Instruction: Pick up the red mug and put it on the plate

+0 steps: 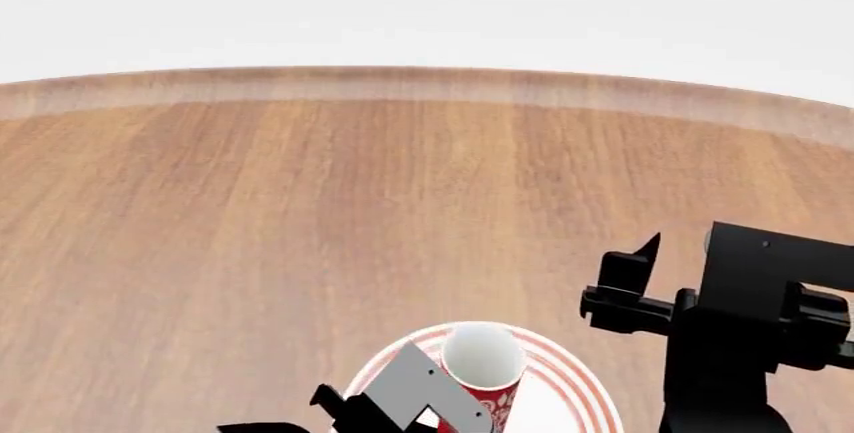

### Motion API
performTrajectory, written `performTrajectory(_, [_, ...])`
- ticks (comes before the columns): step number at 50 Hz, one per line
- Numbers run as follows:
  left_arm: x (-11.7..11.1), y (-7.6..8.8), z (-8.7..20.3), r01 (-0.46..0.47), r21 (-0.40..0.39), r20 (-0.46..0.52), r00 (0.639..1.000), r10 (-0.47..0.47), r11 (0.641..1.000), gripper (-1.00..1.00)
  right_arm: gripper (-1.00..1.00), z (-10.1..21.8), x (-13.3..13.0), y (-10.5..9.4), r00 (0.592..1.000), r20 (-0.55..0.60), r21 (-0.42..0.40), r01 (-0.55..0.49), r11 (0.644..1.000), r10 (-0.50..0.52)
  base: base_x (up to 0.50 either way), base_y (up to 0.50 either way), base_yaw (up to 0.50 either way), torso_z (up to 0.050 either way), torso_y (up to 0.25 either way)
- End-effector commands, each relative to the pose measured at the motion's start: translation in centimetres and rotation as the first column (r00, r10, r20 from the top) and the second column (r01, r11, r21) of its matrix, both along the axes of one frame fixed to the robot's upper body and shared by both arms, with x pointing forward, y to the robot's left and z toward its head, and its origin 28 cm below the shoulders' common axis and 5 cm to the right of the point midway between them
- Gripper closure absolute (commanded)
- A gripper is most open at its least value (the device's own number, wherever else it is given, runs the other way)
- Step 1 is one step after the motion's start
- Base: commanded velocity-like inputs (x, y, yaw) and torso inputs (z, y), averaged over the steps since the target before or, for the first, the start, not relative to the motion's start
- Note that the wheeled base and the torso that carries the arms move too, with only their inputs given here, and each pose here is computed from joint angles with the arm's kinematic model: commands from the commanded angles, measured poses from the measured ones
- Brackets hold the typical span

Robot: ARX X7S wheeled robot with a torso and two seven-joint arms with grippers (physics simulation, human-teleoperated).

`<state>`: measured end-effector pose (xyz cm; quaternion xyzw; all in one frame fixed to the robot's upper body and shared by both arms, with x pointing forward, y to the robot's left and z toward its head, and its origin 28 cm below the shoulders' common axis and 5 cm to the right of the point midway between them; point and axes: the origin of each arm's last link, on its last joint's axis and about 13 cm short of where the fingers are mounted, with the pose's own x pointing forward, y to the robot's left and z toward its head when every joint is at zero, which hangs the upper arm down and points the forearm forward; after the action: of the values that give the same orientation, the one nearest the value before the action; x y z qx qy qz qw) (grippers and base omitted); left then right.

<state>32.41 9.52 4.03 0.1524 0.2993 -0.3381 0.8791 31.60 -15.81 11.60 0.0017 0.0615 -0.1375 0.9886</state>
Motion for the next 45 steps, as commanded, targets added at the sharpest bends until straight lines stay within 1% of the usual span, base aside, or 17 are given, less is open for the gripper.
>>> performTrajectory(1, [-0.05,0.21,-0.06,-0.016,0.001,-0.052,0.998,0.016,1.0,1.0,-1.0,-0.01,-0.03,-0.01,1.0,-0.002,0.002,-0.002,1.0,0.002,0.0,0.0,0.0,0.0,0.0])
performTrajectory(8, [-0.21,0.41,-0.26,-0.025,0.008,-0.092,0.995,0.026,1.0,1.0,-1.0,-0.14,0.01,0.03,1.0,-0.002,0.002,-0.003,1.0,0.003,0.0,0.0,0.0,0.0,0.001])
performTrajectory(22, [-0.33,0.47,-0.4,-0.031,0.019,-0.1,0.994,0.033,0.999,1.0,-1.0,-0.32,0.11,0.05,1.0,-0.005,0.004,-0.004,1.0,0.004,0.0,0.0,0.0,0.0,0.0])
performTrajectory(23, [-0.35,0.47,-0.4,-0.028,0.018,-0.106,0.994,0.029,0.999,-1.0,-1.0,-0.31,0.1,0.06,1.0,-0.005,0.005,-0.004,1.0,0.004,0.0,0.0,0.0,0.0,0.0])
performTrajectory(45, [-0.47,0.55,-0.57,-0.007,0.03,-0.114,0.993,0.011,1.0,-1.0,-1.0,-0.48,0.26,0.14,1.0,-0.01,0.004,-0.007,1.0,0.007,0.0,0.0,0.0,0.0,0.0])
